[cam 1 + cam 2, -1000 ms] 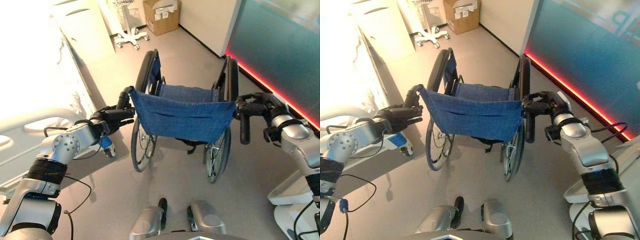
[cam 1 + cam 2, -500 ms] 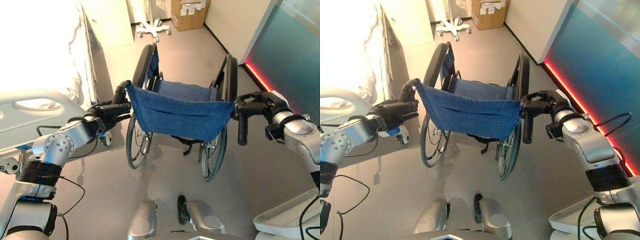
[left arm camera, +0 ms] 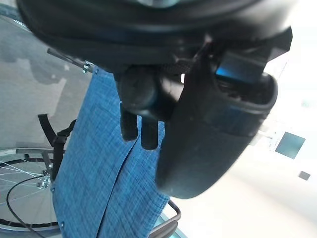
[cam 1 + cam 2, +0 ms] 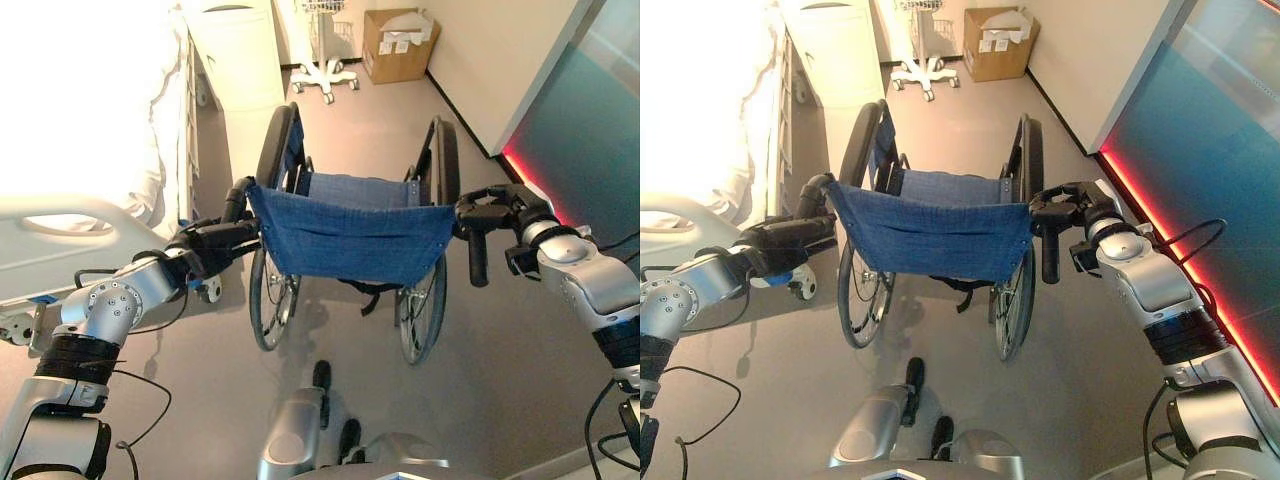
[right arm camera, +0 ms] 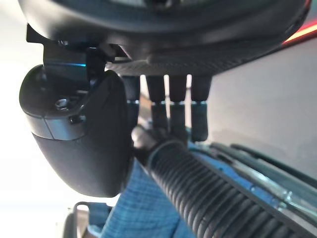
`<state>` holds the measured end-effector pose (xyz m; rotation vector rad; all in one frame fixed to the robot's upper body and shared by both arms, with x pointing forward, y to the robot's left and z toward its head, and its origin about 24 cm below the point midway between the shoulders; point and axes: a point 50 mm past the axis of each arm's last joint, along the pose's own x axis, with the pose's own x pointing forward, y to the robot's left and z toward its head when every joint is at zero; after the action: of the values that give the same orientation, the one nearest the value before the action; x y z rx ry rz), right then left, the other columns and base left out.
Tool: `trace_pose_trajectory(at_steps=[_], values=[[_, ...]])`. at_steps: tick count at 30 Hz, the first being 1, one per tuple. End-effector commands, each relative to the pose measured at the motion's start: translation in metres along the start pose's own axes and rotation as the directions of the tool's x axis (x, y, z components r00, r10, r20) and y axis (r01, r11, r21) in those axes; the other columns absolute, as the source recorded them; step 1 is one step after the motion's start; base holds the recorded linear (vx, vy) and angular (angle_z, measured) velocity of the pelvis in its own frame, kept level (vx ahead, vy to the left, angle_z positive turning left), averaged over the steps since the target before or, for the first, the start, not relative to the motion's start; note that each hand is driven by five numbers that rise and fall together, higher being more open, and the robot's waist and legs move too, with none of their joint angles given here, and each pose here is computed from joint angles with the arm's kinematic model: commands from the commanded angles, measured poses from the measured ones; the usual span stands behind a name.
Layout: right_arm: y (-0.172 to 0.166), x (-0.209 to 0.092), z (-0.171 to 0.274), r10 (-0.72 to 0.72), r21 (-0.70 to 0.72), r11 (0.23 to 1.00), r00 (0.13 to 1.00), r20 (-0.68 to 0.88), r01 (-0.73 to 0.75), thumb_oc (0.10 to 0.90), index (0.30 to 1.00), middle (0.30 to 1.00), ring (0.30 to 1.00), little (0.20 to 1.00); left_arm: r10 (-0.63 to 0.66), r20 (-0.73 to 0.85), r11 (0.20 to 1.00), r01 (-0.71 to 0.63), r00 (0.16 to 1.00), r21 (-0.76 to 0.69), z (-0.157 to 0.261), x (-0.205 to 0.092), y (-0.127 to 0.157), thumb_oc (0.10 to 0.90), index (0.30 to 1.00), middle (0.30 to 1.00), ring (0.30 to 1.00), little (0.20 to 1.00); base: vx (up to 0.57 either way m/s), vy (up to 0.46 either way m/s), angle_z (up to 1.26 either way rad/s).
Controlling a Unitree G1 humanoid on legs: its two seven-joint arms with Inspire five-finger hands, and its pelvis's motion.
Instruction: Push the wheelchair next to the bed
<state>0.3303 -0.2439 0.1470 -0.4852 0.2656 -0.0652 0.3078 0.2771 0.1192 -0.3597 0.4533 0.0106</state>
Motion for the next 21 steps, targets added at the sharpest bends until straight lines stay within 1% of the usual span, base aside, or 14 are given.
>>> trace_pose_trajectory(at_steps=[1, 5, 8, 11, 17, 21], values=[[0.035, -0.003, 0.031, 0.139, 0.045, 0.987, 0.963, 0.231, -0.154, 0.4, 0.3, 0.3, 0.3, 0.3, -0.033, 0.439, 0.998, 0.057, 0.898, -0.042, 0.092, -0.029, -0.011, 0.4, 0.3, 0.3, 0.3, 0.3, 0.25, -0.001, 0.04], [0.031, 0.0, 0.027, 0.137, 0.053, 0.987, 0.966, 0.22, -0.152, 0.4, 0.3, 0.3, 0.3, 0.3, -0.026, 0.42, 0.998, 0.047, 0.907, -0.041, 0.092, -0.021, -0.018, 0.4, 0.3, 0.3, 0.3, 0.3, 0.36, 0.005, 0.01], [0.033, 0.0, 0.031, 0.162, 0.047, 0.983, 0.961, 0.225, -0.177, 0.4, 0.3, 0.3, 0.3, 0.3, 0.007, 0.41, 0.999, 0.012, 0.912, -0.046, 0.094, -0.02, -0.012, 0.4, 0.3, 0.3, 0.3, 0.3, 0.31, -0.011, 0.15], [0.033, -0.001, 0.038, 0.169, 0.049, 0.981, 0.954, 0.247, -0.186, 0.4, 0.3, 0.3, 0.3, 0.3, 0.008, 0.437, 0.999, 0.015, 0.9, -0.049, 0.102, -0.025, -0.009, 0.4, 0.3, 0.3, 0.3, 0.3, 0.28, -0.026, 0.43], [0.025, -0.004, 0.036, 0.149, 0.068, 0.983, 0.957, 0.249, -0.171, 0.4, 0.3, 0.3, 0.3, 0.3, -0.014, 0.418, 1.0, 0.02, 0.908, -0.011, 0.106, -0.029, -0.02, 0.4, 0.3, 0.3, 0.3, 0.3, 0.23, -0.053, 0.32], [0.012, -0.007, 0.033, 0.121, 0.064, 0.988, 0.962, 0.243, -0.14, 0.4, 0.3, 0.3, 0.3, 0.3, -0.045, 0.427, 0.998, 0.058, 0.903, -0.016, 0.114, -0.037, -0.027, 0.4, 0.3, 0.3, 0.3, 0.3, 0.22, -0.062, 0.17]])
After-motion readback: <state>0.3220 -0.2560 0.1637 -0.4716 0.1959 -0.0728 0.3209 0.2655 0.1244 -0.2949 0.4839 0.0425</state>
